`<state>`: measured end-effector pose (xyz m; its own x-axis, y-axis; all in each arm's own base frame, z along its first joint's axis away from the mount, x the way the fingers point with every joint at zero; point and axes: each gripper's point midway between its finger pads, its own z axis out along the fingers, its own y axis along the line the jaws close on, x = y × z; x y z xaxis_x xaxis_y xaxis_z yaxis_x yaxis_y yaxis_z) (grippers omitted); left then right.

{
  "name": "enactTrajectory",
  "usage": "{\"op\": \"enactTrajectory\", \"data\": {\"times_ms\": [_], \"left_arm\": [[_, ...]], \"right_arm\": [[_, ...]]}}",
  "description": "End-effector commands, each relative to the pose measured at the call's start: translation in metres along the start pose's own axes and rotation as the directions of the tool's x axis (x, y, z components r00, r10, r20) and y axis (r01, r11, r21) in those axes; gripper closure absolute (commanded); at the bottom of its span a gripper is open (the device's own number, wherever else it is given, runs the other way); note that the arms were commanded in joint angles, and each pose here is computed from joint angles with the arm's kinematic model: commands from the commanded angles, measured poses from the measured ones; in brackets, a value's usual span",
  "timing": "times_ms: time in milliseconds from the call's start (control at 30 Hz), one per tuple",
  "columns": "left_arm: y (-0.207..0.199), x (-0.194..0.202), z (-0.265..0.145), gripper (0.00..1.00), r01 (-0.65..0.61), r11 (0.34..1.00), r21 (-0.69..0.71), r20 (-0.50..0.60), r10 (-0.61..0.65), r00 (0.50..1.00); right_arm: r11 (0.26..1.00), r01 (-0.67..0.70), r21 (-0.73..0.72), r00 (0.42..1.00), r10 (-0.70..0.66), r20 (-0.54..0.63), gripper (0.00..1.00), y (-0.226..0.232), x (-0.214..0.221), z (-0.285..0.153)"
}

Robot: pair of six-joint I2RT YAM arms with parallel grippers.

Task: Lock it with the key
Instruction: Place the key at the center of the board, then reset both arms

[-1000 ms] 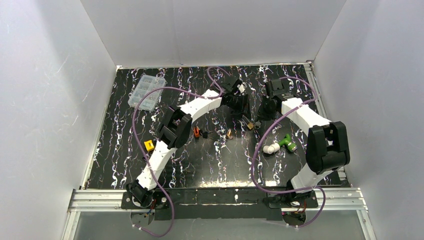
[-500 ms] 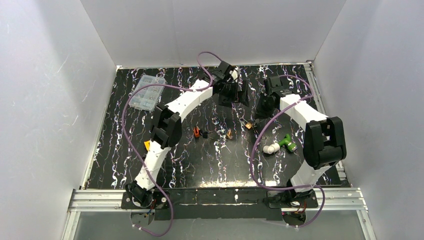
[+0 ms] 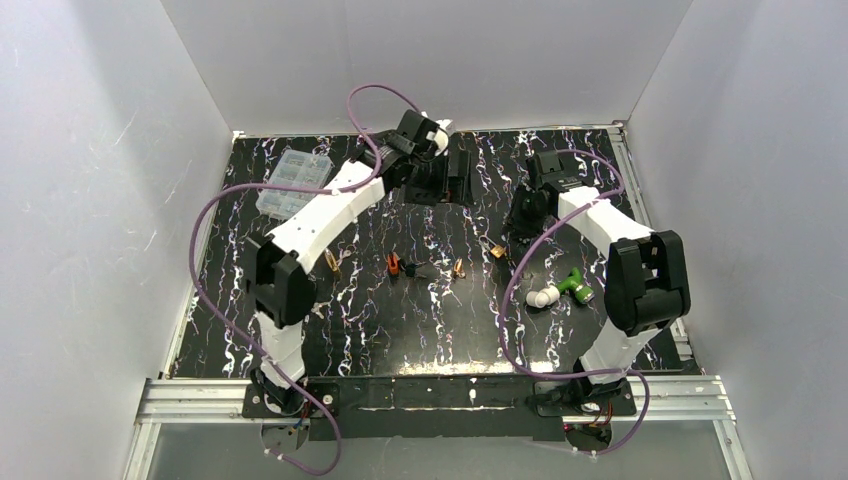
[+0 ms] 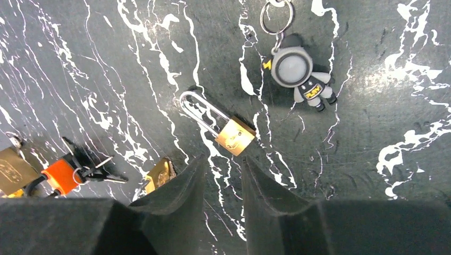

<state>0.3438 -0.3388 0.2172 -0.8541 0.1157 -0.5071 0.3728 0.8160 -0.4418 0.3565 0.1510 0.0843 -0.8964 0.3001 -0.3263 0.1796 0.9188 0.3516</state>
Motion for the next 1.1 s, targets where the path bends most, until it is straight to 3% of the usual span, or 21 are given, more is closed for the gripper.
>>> {"op": "enactTrajectory", "data": {"times_ms": [0, 367, 633, 867, 1067], "left_arm": [[0.014, 0.005, -0.038, 0.02, -0.026, 0.997, -0.071, 0.041, 0.029, 0.999], [0.034, -0.009, -0.119, 0.02, -0.036, 0.968, -0.248, 0.171, 0.081, 0.982], [0.058, -0.004, -0.172, 0.02, -0.048, 0.917, -0.396, 0.222, 0.147, 0.964], [0.064, 0.009, -0.191, 0.02, -0.066, 0.909, -0.411, 0.235, 0.176, 0.956], [0.059, 0.009, -0.203, 0.02, -0.074, 0.918, -0.389, 0.284, 0.196, 0.939]], "right_arm": [[0.995, 0.031, -0.094, 0.997, -0.025, 0.073, 0.52, 0.026, -0.012, -0.029], [0.937, 0.135, -0.323, 0.963, -0.048, 0.264, 0.45, 0.075, -0.023, -0.134], [0.848, 0.234, -0.476, 0.897, 0.001, 0.443, 0.43, 0.099, -0.023, -0.216], [0.780, 0.335, -0.529, 0.821, 0.034, 0.570, 0.37, 0.104, -0.014, -0.268], [0.759, 0.369, -0.536, 0.790, 0.047, 0.611, 0.35, 0.103, -0.010, -0.282]]}}
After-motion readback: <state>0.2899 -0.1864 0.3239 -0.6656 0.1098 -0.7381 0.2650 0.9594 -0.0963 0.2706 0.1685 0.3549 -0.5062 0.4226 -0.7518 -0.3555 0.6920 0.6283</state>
